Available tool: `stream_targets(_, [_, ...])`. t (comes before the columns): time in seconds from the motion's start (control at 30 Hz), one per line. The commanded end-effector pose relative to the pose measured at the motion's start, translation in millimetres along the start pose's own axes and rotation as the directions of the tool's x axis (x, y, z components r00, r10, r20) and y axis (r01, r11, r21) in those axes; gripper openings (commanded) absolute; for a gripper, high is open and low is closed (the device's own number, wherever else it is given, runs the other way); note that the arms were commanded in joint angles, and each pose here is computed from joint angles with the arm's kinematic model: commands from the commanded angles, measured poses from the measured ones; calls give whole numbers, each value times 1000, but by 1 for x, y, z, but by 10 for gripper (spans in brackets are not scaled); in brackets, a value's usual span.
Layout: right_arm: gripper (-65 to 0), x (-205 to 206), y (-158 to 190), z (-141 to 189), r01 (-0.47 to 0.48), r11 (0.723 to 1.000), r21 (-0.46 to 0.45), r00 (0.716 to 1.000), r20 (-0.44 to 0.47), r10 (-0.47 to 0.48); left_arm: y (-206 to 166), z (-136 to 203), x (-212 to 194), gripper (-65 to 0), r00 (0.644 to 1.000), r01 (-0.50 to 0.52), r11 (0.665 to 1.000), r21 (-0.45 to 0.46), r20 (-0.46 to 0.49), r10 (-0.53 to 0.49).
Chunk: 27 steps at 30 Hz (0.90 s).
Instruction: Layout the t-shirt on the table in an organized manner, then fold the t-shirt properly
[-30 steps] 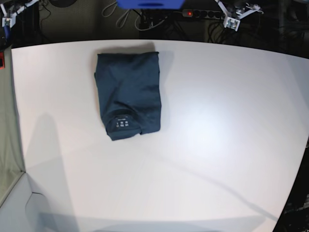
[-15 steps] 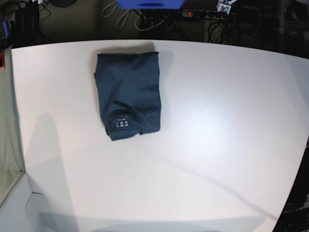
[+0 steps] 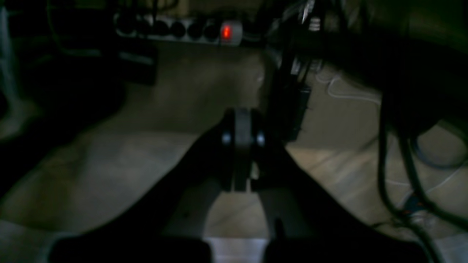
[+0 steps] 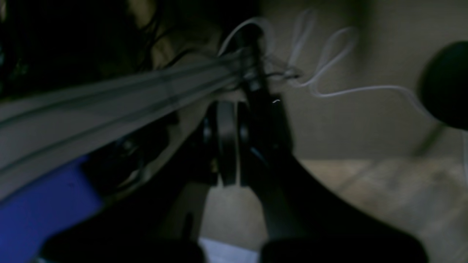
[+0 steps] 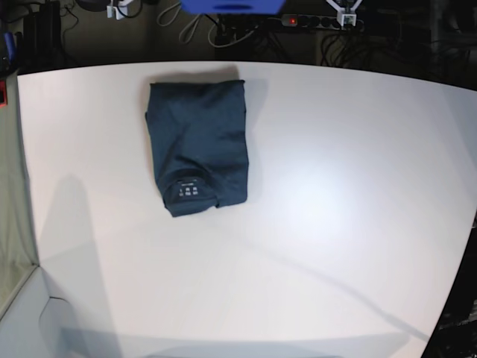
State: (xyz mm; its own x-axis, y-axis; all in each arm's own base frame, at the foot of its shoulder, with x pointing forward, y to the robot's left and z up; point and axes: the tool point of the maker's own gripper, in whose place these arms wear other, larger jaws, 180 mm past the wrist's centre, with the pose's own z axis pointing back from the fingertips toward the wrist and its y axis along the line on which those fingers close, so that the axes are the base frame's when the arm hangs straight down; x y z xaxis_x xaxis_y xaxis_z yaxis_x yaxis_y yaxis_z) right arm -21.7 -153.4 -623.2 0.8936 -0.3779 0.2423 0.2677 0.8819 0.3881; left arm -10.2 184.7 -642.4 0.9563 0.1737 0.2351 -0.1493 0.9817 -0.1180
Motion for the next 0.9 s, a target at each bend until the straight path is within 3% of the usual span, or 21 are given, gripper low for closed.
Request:
stream_targets(0.0, [-650,5,-8,-3,-8,999,-49,1000,16,9,12,-1,1,-649,1000,-18,1000,12,-1,18])
stream_targets(0.1, [-650,5,-22,-13,-50,981,-188,999,13,53,11,-8,11,-649,998,-56,998,9,15,56])
stream_targets(0.2, [-650,9,-25,-17,-90,946,-312,993,48,111,8,-12,27,-649,998,-41,999,0,43,41])
stream_targets(0.37, [-650,19,-50,-6,-173,835,-523,974,33,222,2,-20,42,-649,1000,7,1000,6,-4,-7])
stream_targets(0.5, [-650,22,-57,1,-203,772,-602,965,11,263,24,-19,40,-649,999,39,989,145,-31,-35])
stream_targets(0.73, [-650,32,-55,-3,-204,769,-606,962,23,273,29,-18,32,-648,998,51,968,247,-54,-39])
stream_targets(0.87, [-650,34,-48,-8,-274,771,-575,942,-1,334,20,-21,32,-648,998,49,967,250,-54,-37])
